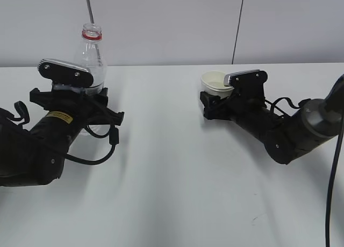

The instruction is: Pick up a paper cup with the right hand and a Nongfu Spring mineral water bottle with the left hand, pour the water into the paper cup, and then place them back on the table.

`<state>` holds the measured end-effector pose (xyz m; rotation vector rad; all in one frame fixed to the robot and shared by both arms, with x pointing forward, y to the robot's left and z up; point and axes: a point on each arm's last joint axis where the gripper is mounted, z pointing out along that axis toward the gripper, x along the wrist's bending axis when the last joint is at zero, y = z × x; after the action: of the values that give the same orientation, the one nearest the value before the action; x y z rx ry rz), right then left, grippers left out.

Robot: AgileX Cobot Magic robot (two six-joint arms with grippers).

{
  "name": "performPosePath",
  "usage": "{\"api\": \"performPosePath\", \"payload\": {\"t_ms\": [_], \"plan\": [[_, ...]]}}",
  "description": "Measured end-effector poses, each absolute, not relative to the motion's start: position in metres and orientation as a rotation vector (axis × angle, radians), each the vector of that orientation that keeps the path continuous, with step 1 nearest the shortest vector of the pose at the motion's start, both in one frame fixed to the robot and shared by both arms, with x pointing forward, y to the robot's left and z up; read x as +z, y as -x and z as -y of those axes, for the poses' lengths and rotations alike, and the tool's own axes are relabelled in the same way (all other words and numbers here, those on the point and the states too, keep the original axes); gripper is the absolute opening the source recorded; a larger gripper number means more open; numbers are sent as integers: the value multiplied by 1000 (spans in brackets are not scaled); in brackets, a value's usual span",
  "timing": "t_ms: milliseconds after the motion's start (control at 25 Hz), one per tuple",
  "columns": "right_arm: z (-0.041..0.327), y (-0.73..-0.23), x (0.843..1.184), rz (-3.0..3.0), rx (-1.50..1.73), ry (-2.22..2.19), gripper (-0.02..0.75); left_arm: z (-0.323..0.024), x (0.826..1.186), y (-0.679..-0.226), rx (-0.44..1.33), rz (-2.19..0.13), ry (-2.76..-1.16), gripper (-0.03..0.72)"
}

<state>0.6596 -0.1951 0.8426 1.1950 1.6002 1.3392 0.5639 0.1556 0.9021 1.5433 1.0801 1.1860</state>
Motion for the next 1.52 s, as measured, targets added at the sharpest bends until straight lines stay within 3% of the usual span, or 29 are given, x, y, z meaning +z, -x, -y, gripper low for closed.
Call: {"api": "performPosePath", "payload": {"t_ms": [520, 1000, 1320, 1520], "plan": [[201, -631, 834, -1596, 1355, -1202, 600, -156, 902, -564, 1186, -1081, -1543, 342], [209, -595, 862, -1595, 1356, -1207, 594, -159, 902, -566, 1178, -1117, -1512, 342], [212, -580, 891, -1551, 1390, -1169, 594, -184, 904, -586, 1166, -1216, -1382, 340], [213, -575, 895, -1540, 1400, -1160, 592, -187, 894, -600, 1162, -1208, -1388, 340]]}}
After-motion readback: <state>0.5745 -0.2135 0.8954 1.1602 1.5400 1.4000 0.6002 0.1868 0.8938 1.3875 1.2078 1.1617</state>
